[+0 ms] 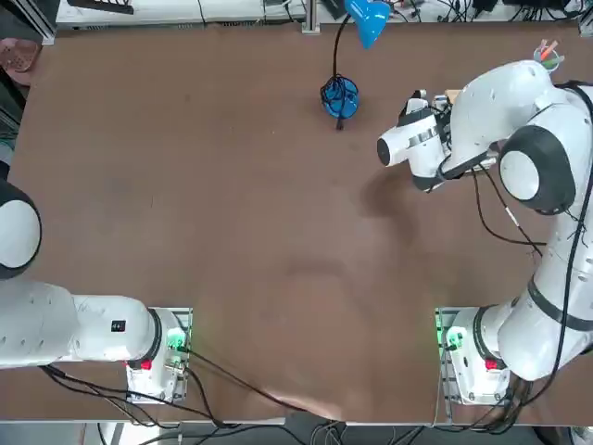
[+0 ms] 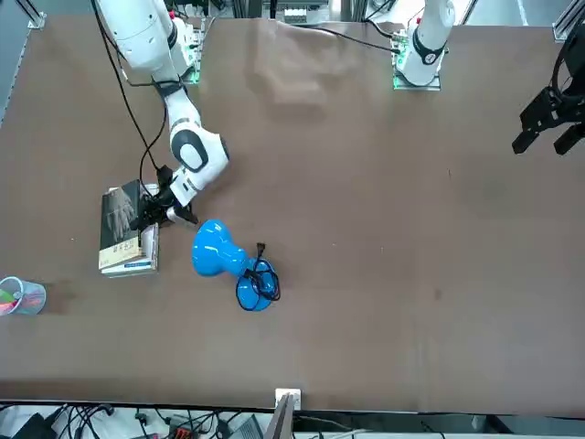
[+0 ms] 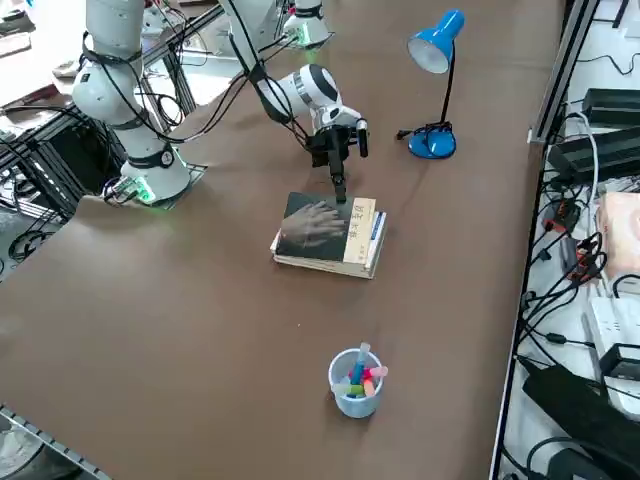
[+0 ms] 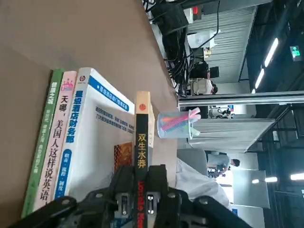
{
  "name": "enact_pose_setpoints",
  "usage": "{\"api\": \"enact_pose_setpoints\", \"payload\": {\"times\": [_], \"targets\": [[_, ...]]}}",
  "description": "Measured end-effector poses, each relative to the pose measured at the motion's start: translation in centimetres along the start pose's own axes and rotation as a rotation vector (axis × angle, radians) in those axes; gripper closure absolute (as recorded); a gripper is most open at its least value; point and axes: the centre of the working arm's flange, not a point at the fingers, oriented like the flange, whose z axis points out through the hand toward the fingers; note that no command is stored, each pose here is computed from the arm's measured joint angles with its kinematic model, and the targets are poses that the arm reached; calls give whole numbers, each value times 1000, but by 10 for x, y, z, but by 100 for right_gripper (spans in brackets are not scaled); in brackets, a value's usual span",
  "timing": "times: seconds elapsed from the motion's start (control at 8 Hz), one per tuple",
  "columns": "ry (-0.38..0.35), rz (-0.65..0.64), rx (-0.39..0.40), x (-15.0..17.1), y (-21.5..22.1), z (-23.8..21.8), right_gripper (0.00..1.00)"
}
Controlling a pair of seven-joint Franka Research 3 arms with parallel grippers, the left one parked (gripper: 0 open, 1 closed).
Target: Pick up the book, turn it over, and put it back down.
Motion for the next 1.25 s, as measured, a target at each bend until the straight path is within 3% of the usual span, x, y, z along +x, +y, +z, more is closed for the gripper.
{"api": "enact_pose_setpoints", "payload": {"times": [0.12, 0.38, 0.62, 0.75, 1.25], "targets": [[0, 2, -1, 0, -1, 0, 88], [0, 10, -4, 2, 1, 1, 53], [1, 17, -6, 5, 2, 1, 11], [1, 19, -7, 6, 3, 1, 0], [-3, 54, -5, 11, 14, 5, 0]]}}
